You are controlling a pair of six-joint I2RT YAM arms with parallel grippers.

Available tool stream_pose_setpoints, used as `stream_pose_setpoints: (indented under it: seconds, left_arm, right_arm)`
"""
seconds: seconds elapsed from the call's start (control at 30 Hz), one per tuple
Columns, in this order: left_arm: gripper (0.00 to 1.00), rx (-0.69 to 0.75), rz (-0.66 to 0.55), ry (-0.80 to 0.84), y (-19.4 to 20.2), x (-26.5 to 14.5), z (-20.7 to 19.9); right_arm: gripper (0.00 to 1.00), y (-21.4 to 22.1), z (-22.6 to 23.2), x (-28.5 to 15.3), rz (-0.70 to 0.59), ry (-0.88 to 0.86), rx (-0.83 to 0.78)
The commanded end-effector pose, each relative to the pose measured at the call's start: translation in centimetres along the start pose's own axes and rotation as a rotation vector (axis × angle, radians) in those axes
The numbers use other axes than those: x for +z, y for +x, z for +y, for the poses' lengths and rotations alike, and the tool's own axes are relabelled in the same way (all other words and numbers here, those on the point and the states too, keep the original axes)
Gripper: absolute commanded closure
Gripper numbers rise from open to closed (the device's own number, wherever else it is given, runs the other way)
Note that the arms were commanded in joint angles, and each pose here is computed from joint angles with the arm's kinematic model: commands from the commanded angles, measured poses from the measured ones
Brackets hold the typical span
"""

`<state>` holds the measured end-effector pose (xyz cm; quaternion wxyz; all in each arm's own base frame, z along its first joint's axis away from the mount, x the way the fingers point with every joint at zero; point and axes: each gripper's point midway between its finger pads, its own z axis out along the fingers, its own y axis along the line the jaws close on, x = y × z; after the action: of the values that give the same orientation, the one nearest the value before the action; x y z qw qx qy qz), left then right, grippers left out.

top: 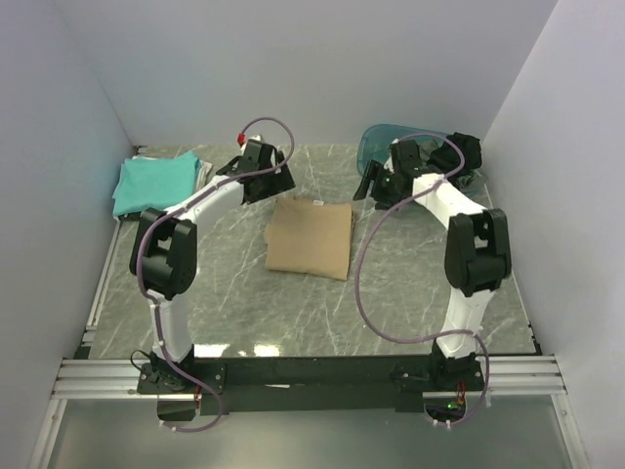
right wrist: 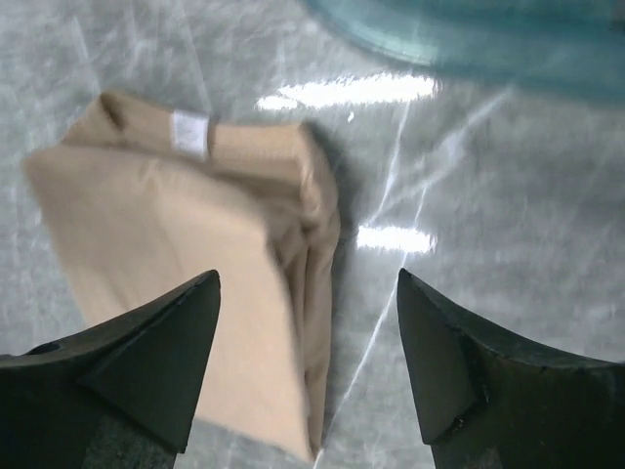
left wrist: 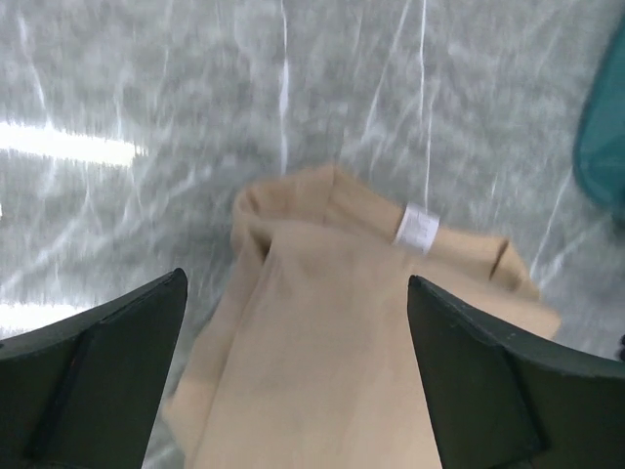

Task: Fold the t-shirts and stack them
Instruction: Fold the tshirt

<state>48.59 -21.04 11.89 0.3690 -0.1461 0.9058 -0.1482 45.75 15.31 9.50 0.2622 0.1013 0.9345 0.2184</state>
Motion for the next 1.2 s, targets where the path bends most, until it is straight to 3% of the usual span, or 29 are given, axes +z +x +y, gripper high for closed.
stream_pose_setpoints:
  seconds: [0.0, 0.27, 0.73, 0.87, 1.1, 1.17]
  left_arm:
    - [0.01, 0.023, -0.007, 0.103, 0.1, -3.3, -1.1]
    - [0.01, 0.069, 0.110, 0.156, 5.9, -4.3, 1.2]
    - [0.02, 0.089, 0.226, 0.060, 10.9, -1.5, 3.5]
    - [0.15, 0.117, 0.250, 0.035, 12.1, -1.1, 3.2]
    - [0.30, 0.178, 0.245, -0.074, 13.4, 0.0, 3.7]
    - [0.41, 0.199, 0.232, -0.120, 13.6, 0.3, 4.0]
  right_arm:
    - [0.20, -1.4, 2.0, -5.5, -0.141, -0.061, -0.038]
    - [0.19, 4.4, 0.2, -8.6, -0.118, -0.076, -0.041]
    - [0.19, 7.3, -1.4, -14.3, -0.211, -0.029, -0.076]
    - [0.19, 7.7, -2.1, -15.2, -0.234, -0.003, -0.077]
    - [0.19, 8.3, -2.8, -16.6, -0.270, 0.021, -0.093]
    - [0.19, 8.4, -3.0, -16.7, -0.276, 0.029, -0.095]
